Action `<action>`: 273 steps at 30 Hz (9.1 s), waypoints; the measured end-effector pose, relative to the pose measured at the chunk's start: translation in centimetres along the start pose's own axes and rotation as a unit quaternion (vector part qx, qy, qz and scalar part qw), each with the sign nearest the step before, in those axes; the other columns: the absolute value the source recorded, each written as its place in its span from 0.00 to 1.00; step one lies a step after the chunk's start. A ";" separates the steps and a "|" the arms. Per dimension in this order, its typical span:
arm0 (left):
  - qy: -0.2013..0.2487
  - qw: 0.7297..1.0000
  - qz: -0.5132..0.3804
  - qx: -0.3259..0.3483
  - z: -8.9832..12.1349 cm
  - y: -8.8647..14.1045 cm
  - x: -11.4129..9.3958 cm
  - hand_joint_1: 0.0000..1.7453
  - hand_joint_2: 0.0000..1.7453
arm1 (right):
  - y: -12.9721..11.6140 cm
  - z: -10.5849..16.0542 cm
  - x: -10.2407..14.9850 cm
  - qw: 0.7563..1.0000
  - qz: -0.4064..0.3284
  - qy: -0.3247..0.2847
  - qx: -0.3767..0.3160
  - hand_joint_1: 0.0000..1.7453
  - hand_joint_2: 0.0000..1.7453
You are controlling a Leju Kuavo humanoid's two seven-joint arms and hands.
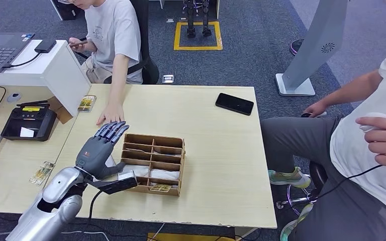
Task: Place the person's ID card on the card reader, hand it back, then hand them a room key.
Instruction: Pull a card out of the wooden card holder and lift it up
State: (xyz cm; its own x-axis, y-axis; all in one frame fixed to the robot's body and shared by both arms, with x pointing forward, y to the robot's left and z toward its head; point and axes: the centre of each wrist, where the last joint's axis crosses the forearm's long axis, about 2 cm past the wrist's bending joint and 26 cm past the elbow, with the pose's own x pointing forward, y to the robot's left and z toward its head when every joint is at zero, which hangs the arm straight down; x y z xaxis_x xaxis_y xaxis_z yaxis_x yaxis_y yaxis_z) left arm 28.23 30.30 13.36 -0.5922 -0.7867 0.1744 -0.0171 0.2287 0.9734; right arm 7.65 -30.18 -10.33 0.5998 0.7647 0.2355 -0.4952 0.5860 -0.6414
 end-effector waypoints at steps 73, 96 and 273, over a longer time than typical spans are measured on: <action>-0.063 0.996 0.008 -0.055 -0.7 0.8 1.0 0.00 1.00 | -0.4 -0.3 0.5 1.000 0.006 -0.004 -0.001 0.00 0.00; -0.057 0.996 0.005 -0.061 -0.7 0.6 1.1 0.00 1.00 | -0.4 -0.4 0.5 1.000 0.007 -0.005 -0.001 0.00 0.00; -0.069 0.995 0.032 -0.071 -2.1 1.2 1.4 0.00 1.00 | -0.8 -0.8 1.8 1.000 0.018 -0.020 0.003 0.00 0.00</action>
State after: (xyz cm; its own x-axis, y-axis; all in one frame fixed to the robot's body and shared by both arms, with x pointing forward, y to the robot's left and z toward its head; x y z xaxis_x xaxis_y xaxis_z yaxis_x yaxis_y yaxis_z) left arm 29.06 28.22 15.07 -0.6937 -0.6846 0.2239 0.1321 0.1847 0.9739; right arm 9.59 -29.45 -9.97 0.5559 0.7955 0.2411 -0.5207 0.5594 -0.6450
